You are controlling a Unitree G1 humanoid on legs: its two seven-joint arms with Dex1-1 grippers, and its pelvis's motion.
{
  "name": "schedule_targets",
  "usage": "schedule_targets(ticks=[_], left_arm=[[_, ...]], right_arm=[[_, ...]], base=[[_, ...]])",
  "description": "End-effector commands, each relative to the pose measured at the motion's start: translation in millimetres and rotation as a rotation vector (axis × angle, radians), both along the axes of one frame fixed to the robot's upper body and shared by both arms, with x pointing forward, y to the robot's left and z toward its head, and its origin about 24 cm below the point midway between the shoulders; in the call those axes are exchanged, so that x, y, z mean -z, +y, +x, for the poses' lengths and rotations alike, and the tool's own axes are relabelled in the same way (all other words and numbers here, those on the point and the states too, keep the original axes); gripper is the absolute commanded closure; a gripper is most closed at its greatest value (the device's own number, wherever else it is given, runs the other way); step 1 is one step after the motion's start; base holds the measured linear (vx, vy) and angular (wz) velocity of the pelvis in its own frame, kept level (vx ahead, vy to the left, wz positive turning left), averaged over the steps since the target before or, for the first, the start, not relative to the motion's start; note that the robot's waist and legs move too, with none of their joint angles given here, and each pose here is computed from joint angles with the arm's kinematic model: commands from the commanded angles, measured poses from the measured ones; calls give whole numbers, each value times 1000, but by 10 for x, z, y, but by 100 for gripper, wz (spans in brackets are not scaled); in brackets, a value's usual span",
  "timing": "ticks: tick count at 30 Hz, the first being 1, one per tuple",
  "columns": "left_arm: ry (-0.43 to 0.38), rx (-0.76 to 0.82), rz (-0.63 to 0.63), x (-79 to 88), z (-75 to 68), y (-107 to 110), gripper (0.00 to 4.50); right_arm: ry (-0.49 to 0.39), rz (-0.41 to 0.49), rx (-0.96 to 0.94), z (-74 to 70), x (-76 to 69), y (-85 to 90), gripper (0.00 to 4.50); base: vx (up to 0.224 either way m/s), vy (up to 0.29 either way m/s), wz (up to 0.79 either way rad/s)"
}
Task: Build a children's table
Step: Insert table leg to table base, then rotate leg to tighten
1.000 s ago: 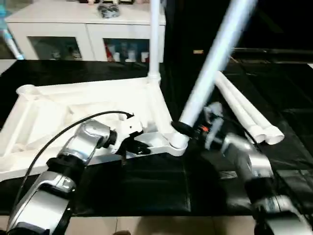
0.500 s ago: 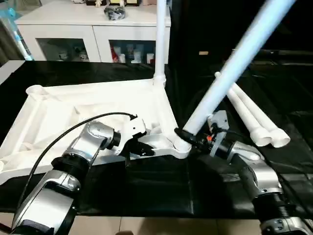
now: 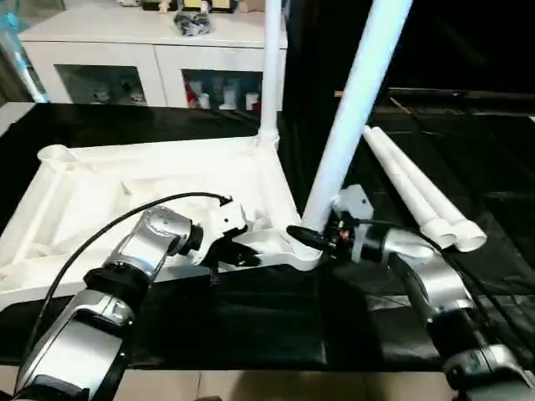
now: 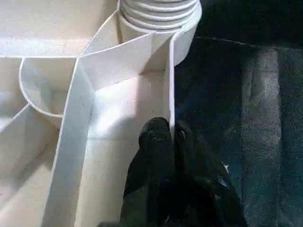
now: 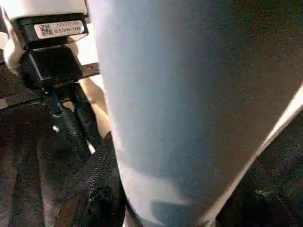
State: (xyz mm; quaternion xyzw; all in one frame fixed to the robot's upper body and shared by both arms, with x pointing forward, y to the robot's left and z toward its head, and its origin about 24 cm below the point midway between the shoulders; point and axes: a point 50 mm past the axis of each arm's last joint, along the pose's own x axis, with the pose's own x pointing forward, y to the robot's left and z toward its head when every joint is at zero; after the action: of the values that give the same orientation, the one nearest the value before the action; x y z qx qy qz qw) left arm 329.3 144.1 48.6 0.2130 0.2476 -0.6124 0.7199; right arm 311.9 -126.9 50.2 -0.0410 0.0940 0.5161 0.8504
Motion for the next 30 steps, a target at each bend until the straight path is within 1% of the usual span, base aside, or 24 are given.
schedule_targets(ticks=[1,5,9,12,16,19,20,21,23,26,30], left_arm=[[-75,24,35,-133,63,45,450],[-69,86,52,-150,54,4,450],[-71,104,89,-164,84,-5,450],[-75,64,122,-155,131,34,450],[-74,9,117,-148,159,67,450],[-62,-49,89,-150,173,99,450],[-61,-75,76,-155,174,116,450],[-61,-75,76,-155,174,116,450],[-51,-158,33,-162,154,157,450],[-46,-191,14,-161,109,140,450],[-22,-259,-42,-194,6,12,450]], right_arm=[[203,-28,-143,-264,389,80,259],[217,-23,-237,-329,384,93,259],[229,-49,-313,-385,410,96,259],[223,-57,-339,-395,418,109,259],[212,-65,-326,-380,422,118,259],[194,-62,-258,-317,425,121,259],[178,-66,-203,-266,428,118,259],[178,-66,-203,-266,428,118,259],[151,-55,8,-86,426,103,259],[156,-37,150,31,423,100,259],[184,-5,347,193,412,157,259]], base=[[0,0,0],[0,0,0],[0,0,0],[0,0,0],[0,0,0],[0,0,0],[0,0,0],[0,0,0],[0,0,0],[0,0,0],[0,0,0]])
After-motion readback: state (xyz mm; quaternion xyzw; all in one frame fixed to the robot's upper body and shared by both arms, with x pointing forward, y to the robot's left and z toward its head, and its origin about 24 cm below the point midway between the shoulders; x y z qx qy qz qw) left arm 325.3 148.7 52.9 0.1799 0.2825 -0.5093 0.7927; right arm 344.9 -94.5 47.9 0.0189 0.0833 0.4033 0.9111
